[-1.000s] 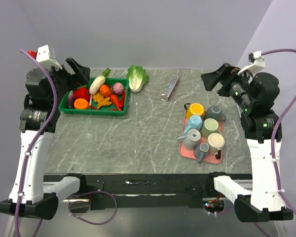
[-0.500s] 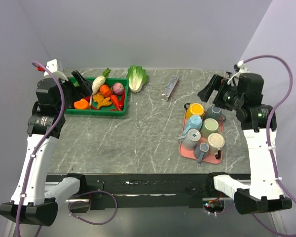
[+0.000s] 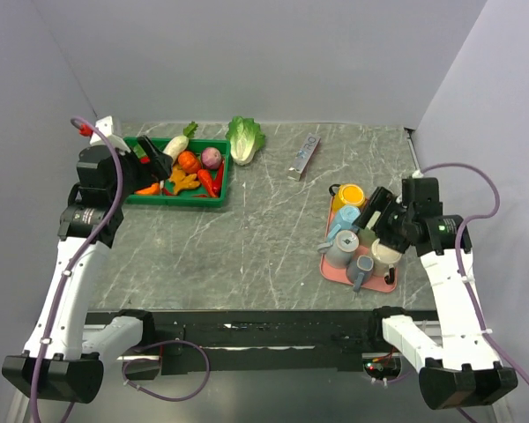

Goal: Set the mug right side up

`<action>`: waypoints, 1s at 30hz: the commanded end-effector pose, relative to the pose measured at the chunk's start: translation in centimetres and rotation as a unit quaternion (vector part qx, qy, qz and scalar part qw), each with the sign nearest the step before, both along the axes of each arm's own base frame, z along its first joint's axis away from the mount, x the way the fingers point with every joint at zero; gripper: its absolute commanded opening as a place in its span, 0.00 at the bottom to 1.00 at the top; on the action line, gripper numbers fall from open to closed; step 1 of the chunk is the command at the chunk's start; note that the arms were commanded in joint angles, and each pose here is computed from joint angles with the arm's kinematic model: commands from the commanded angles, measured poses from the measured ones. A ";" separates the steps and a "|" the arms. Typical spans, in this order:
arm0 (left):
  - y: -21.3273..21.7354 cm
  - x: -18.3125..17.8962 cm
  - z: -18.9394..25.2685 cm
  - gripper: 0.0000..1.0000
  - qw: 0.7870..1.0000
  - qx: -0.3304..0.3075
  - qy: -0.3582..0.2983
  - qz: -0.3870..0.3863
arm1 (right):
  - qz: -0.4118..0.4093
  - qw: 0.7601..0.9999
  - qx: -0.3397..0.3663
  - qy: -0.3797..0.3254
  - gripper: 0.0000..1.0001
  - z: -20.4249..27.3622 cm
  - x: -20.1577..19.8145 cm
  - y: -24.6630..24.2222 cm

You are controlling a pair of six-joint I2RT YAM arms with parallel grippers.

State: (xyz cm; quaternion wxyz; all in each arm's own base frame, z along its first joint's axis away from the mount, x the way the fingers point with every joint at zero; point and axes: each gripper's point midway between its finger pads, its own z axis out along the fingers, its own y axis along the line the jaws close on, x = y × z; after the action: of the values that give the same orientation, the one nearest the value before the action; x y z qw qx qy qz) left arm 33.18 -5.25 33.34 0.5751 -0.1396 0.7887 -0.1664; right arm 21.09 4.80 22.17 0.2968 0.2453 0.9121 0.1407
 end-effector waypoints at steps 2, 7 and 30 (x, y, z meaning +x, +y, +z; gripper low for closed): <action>-3.4 -0.9 1.3 0.96 0.994 -0.032 -0.040 -0.095 | -0.036 0.996 0.013 0.079 0.87 -3.6 -3.0 0.0; -5.8 -2.2 1.0 0.96 0.982 -0.044 -0.060 -0.173 | -0.033 0.988 0.038 0.149 0.82 -7.4 -5.5 1.3; -5.6 -2.1 -1.6 0.96 0.985 -0.077 -0.028 -0.151 | -0.052 0.977 -0.145 0.147 0.70 -13.8 -5.4 -0.6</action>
State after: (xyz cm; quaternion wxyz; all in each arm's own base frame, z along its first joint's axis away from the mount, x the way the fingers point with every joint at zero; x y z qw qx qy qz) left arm 30.75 -10.92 30.47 0.5330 -0.0612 0.7843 -0.3116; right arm 14.26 5.06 8.57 0.1543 0.2563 0.9537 -0.0298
